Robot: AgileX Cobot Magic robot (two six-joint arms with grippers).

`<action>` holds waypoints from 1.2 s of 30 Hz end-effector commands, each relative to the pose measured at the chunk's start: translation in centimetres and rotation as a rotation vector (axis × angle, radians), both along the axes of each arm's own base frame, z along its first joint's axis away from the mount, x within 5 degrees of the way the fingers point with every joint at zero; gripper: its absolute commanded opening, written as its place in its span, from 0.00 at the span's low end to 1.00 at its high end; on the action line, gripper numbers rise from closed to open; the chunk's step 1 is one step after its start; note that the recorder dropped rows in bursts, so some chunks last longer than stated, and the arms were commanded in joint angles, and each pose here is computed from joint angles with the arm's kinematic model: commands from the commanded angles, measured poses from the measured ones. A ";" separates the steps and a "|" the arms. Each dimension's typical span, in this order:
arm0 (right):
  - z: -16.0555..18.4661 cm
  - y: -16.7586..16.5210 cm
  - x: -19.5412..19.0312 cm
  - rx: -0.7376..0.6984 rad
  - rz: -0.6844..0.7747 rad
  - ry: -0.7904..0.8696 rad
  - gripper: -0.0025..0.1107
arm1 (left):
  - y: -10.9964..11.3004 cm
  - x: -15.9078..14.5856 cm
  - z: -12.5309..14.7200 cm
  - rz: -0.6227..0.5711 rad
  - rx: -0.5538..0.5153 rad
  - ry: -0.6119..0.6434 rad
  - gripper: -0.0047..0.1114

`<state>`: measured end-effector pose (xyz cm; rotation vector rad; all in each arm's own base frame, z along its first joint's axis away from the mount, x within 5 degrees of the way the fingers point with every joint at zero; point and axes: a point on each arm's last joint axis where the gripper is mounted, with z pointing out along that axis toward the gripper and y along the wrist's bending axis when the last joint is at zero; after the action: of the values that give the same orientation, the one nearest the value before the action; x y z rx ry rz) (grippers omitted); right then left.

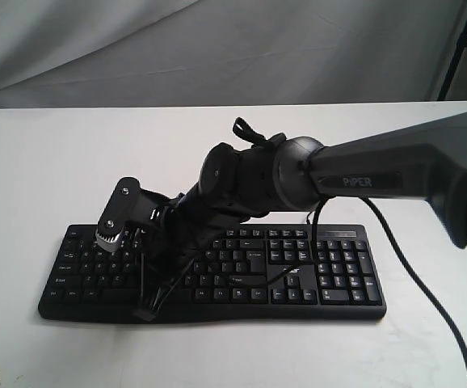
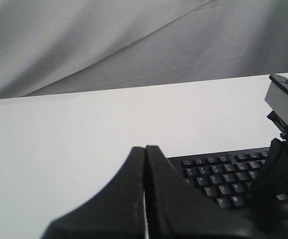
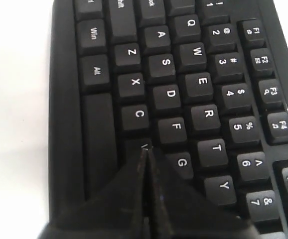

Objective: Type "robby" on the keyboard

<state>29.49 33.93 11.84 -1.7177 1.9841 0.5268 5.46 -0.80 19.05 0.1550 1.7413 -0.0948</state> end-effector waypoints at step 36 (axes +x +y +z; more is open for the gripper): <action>1.9 0.1 0.1 0.034 -0.002 -0.028 0.02 | 0.0 0.0 -0.1 -0.006 0.001 -0.005 0.04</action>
<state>29.53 33.99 13.26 -1.6921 1.9605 0.5322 5.46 -0.80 19.05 0.1550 1.7413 -0.0948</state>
